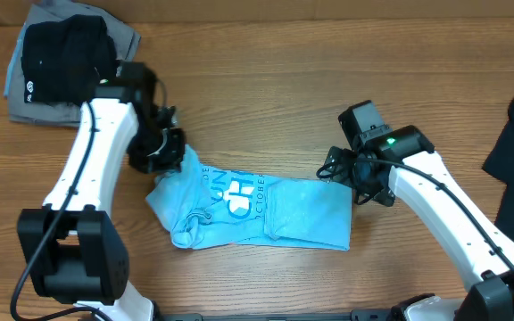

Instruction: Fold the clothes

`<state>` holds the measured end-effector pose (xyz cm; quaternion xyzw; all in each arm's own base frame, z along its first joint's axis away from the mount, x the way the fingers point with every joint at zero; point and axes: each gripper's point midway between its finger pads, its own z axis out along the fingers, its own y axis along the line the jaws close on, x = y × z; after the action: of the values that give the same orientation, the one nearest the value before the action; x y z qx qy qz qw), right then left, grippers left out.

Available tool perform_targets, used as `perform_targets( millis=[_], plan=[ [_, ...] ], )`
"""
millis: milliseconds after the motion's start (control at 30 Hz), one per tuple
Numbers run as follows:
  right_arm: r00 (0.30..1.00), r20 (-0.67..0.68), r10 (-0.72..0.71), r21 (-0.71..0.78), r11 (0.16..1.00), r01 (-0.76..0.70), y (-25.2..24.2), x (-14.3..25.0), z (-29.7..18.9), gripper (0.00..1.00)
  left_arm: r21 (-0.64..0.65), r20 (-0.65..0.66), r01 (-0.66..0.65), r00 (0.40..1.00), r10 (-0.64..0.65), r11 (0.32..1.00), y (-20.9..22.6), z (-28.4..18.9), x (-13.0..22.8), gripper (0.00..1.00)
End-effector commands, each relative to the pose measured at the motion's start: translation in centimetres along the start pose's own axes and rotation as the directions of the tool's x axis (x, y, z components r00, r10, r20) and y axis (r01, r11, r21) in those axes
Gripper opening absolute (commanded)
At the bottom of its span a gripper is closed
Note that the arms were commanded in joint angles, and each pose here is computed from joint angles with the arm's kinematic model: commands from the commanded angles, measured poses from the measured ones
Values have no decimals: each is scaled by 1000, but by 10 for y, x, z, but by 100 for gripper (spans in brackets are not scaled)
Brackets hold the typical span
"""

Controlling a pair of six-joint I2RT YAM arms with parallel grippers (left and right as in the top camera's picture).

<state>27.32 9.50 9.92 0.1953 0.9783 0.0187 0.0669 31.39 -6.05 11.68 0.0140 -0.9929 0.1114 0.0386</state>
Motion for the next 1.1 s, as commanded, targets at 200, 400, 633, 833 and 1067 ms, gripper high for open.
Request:
perform_targets(
  millis=[200,400,633,833,1067],
  plan=[
    [996,-87,-1,2,1000,1,-13,29,46,100,63,45,-93,995,90,994,-94,-5,3,4],
    [992,-124,0,-7,1000,-1,-19,44,65,100,82,76,-172,983,166,982,-140,5,12,4],
    [987,-162,3,17,1000,0,-24,53,78,100,153,97,-236,970,223,960,-185,10,24,4],
    [981,-194,5,33,999,1,-24,57,89,98,217,128,-299,953,276,929,-215,10,29,4],
    [975,-222,1,-7,1000,-3,-15,59,96,98,268,176,-359,931,321,894,-244,9,34,4]
  ],
)
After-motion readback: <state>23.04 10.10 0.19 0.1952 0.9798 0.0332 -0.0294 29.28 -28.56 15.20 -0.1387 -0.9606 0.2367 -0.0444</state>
